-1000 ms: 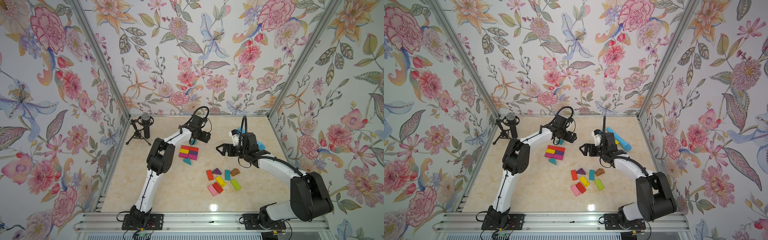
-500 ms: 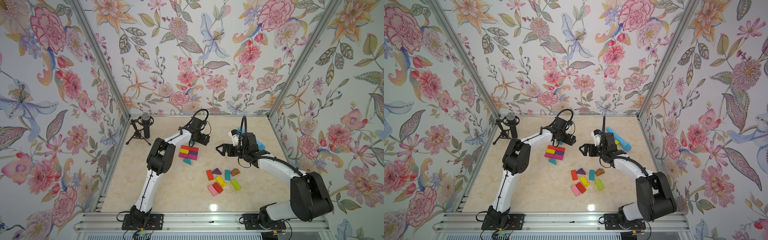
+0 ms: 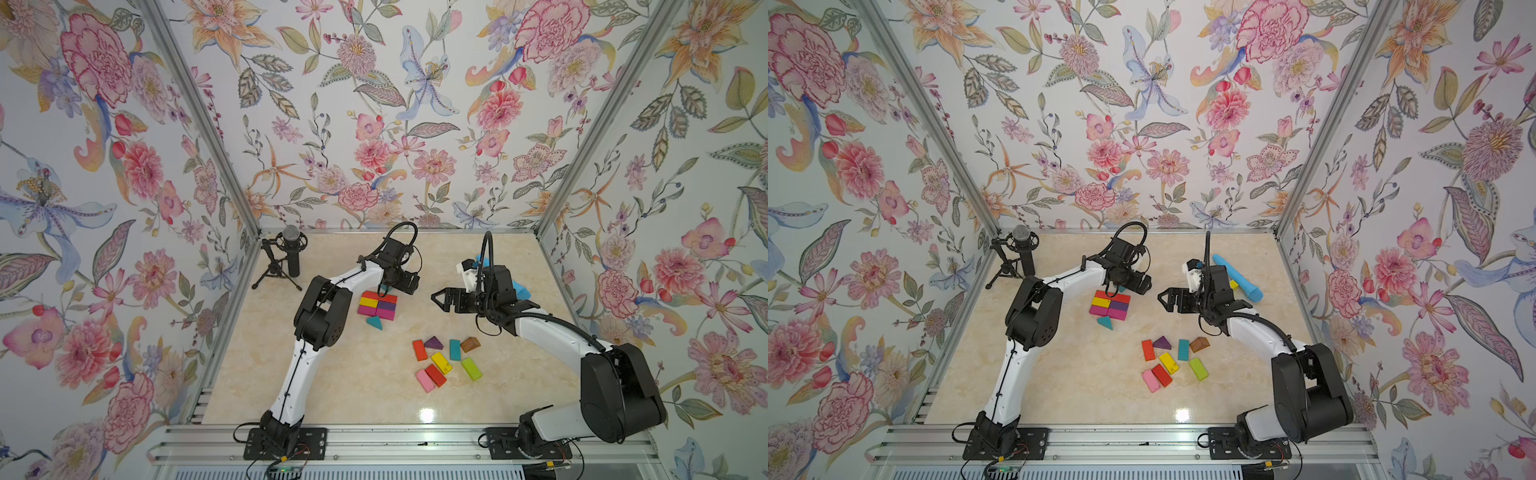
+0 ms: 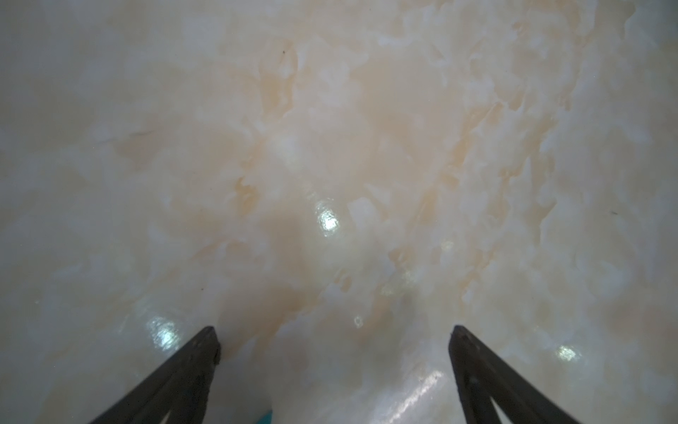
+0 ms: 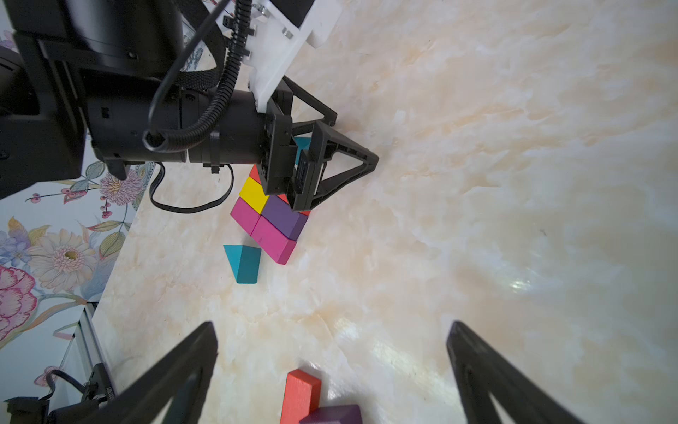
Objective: Assemble a piece of candy with building blocks
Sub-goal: Assemble the building block at the center of the board.
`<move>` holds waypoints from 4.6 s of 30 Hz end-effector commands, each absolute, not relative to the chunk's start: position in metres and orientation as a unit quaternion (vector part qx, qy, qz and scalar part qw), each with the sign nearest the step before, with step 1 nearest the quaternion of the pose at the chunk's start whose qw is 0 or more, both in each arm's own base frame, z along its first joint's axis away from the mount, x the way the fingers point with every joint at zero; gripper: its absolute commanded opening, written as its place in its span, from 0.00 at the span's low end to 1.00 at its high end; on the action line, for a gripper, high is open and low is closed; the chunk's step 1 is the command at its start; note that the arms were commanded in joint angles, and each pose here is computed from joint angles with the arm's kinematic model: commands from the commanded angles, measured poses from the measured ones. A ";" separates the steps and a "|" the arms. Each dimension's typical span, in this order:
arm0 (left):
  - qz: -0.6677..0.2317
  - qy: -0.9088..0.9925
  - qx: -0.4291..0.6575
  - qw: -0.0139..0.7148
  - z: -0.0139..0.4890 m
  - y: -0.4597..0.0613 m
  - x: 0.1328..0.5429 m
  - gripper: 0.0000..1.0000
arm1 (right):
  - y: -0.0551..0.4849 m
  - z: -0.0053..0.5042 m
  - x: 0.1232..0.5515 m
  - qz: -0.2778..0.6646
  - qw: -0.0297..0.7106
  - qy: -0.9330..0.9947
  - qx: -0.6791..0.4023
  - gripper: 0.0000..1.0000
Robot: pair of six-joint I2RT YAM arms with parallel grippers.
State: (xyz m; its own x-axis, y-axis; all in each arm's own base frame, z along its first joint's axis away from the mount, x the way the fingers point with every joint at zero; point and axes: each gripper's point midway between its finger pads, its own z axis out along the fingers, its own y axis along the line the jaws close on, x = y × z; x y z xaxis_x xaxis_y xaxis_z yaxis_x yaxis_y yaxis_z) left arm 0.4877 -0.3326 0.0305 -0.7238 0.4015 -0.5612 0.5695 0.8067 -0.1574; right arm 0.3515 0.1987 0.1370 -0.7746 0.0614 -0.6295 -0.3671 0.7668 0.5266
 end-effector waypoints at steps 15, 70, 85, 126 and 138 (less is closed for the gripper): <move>-0.166 0.894 0.271 0.317 0.091 -0.339 0.505 0.99 | 0.199 0.138 0.359 0.316 0.323 0.888 -0.083 1.00; -0.288 0.863 0.084 0.406 0.155 -0.161 0.412 0.99 | 0.353 0.074 0.492 0.430 0.291 0.854 -0.040 0.98; -0.291 0.861 0.081 0.409 0.157 -0.159 0.412 0.99 | 0.370 0.054 0.480 0.410 0.255 0.874 -0.064 0.97; -0.289 0.861 0.078 0.412 0.155 -0.154 0.408 0.99 | 0.395 0.058 0.463 0.425 0.237 0.870 -0.079 0.95; -0.290 0.860 0.079 0.413 0.156 -0.154 0.408 0.99 | 0.404 0.059 0.465 0.427 0.236 0.869 -0.084 0.94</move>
